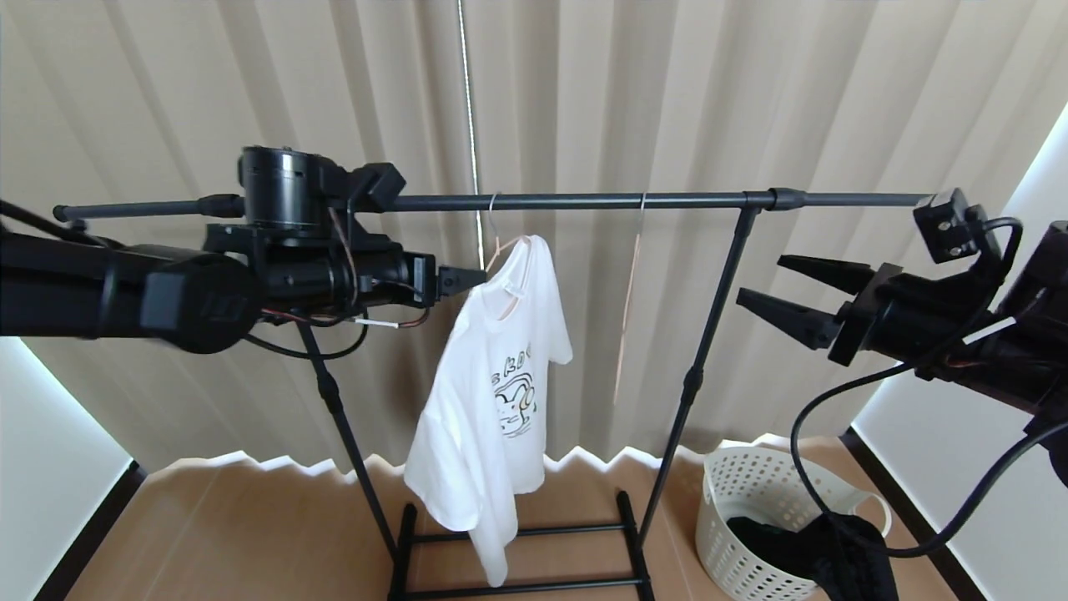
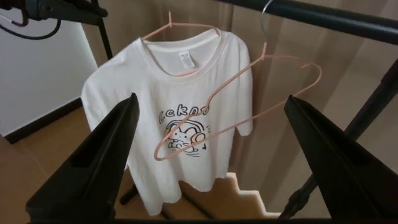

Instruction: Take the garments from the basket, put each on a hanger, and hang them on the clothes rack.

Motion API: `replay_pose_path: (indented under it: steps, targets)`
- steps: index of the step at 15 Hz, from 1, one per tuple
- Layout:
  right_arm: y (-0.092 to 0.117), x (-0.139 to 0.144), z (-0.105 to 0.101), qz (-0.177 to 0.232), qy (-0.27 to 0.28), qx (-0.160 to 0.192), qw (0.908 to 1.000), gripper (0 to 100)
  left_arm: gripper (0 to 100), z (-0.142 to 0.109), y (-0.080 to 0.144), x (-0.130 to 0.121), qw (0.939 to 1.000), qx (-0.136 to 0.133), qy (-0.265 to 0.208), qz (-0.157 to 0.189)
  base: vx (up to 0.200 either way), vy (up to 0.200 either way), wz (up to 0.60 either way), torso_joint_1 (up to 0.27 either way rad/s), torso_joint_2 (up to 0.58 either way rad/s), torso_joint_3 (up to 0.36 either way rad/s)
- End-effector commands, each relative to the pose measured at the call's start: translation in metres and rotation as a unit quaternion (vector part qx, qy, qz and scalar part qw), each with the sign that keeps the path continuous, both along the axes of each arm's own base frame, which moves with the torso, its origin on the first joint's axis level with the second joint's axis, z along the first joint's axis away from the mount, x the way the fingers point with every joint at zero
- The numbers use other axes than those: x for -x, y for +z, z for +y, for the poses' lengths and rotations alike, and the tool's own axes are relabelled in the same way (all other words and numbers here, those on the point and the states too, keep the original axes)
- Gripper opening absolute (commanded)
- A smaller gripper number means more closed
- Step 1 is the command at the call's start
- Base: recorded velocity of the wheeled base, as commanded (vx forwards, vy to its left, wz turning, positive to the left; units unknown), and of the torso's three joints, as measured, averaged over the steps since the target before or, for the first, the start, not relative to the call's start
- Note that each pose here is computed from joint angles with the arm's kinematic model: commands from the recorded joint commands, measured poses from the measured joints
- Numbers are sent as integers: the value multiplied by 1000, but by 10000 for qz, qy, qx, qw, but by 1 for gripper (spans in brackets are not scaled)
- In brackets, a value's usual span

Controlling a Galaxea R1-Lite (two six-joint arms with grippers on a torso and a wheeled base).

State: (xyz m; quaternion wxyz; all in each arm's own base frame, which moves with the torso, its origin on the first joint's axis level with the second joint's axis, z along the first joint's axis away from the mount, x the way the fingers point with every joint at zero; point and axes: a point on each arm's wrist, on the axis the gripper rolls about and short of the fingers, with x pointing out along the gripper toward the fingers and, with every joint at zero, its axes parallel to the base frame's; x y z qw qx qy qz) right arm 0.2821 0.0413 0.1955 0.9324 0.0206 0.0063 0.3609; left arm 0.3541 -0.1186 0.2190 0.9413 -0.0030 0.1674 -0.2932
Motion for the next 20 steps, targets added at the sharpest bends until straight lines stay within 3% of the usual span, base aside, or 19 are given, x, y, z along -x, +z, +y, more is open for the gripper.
replay_pose_path:
  steps: [1,3,4,7,9,12,16,20]
  targets:
    - [37,28,-2,-306,-106,-266,9991,100,100,34,44,101,9988,133,79,-463,0,0,0,0,0,0]
    - [49,42,-6,-327,-657,-395,9965,100,100,50,42,131,9983,125,220,-518,0,0,0,0,0,0]
    - [56,63,-10,-115,-1297,-397,9907,100,100,66,36,164,9975,94,376,-596,0,0,0,0,0,0]
    - [50,100,-15,372,-1822,-262,9822,100,100,84,19,197,9955,-174,605,-707,0,0,0,0,0,0]
    - [33,127,-19,610,-1987,-162,9780,100,100,88,8,214,9954,-191,632,-689,0,0,0,0,0,0]
    - [-20,182,-26,862,-2184,115,9720,100,100,94,-15,242,9937,-289,892,-608,0,0,0,0,0,0]
    - [-70,230,-31,934,-2199,139,9709,100,100,100,-40,273,9914,-346,1090,-629,0,0,0,0,0,0]
    - [-89,259,-35,916,-2206,140,9710,100,100,105,-67,296,9909,-368,1148,-591,0,0,0,0,0,0]
